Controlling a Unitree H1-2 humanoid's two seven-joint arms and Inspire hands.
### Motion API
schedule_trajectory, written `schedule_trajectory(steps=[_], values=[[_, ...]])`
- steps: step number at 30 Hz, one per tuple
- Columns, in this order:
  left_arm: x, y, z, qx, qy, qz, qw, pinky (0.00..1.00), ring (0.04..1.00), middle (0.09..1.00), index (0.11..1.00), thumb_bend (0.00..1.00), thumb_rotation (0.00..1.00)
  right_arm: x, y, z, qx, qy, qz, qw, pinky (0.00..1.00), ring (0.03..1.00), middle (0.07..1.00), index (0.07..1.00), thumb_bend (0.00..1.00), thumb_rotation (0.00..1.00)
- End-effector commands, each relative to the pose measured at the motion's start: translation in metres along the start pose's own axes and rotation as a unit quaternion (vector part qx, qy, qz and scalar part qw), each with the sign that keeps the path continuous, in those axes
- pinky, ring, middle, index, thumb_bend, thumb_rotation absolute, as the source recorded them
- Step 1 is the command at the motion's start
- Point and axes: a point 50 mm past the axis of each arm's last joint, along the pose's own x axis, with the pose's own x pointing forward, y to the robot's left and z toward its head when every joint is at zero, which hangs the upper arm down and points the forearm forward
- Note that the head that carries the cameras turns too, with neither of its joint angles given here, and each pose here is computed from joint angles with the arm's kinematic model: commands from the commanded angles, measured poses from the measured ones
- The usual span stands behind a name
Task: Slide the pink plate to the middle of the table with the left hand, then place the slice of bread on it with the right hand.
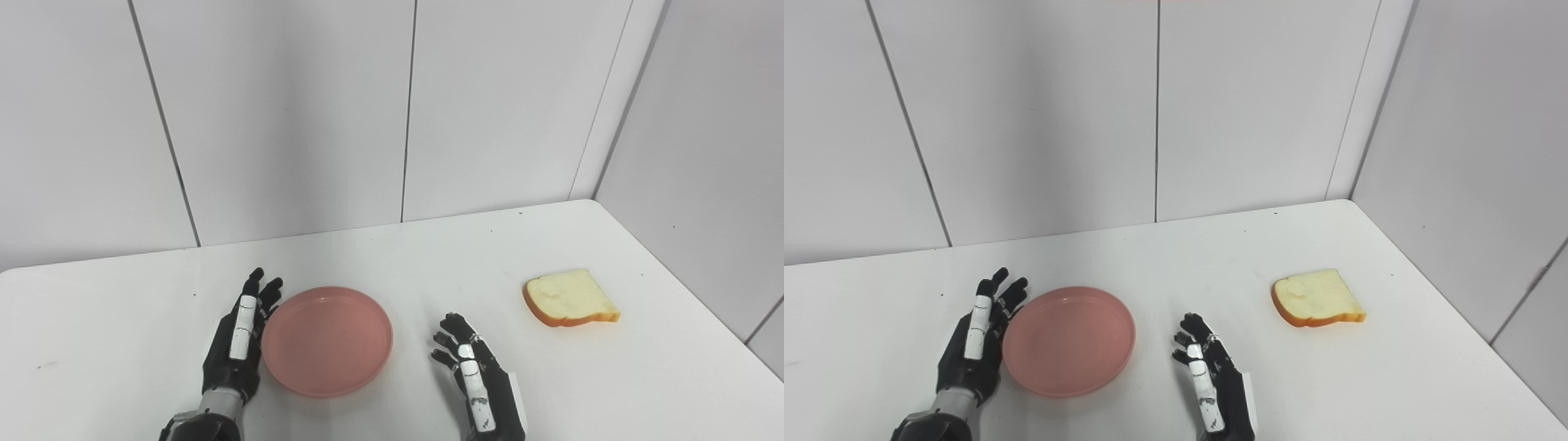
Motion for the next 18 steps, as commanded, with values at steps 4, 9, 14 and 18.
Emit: schedule_trajectory(steps=[4, 9, 14, 18], values=[[0.001, 0.002, 0.003, 0.002, 0.002, -0.006, 1.000, 0.98, 0.955, 0.903, 0.951, 0.92, 0.85, -0.022, 0.000, -0.012, -0.102, -0.015, 0.026, 0.994, 0.76, 0.820, 0.849, 0.836, 0.69, 0.90], [-0.001, 0.012, -0.001, 0.002, 0.007, 0.005, 1.000, 0.92, 0.929, 0.896, 0.948, 0.93, 0.85, -0.021, -0.005, 0.005, -0.165, -0.066, 0.062, 0.982, 0.75, 0.807, 0.862, 0.862, 0.74, 0.85], [0.002, 0.018, -0.002, 0.001, 0.008, 0.011, 1.000, 0.87, 0.901, 0.887, 0.931, 0.91, 0.84, -0.007, -0.020, 0.035, -0.189, -0.110, 0.056, 0.974, 0.73, 0.812, 0.861, 0.896, 0.77, 0.89], [0.005, 0.016, -0.002, 0.001, 0.006, 0.007, 1.000, 0.86, 0.905, 0.887, 0.934, 0.91, 0.84, 0.011, -0.041, 0.065, -0.213, -0.149, 0.071, 0.963, 0.75, 0.808, 0.848, 0.921, 0.83, 0.93]])
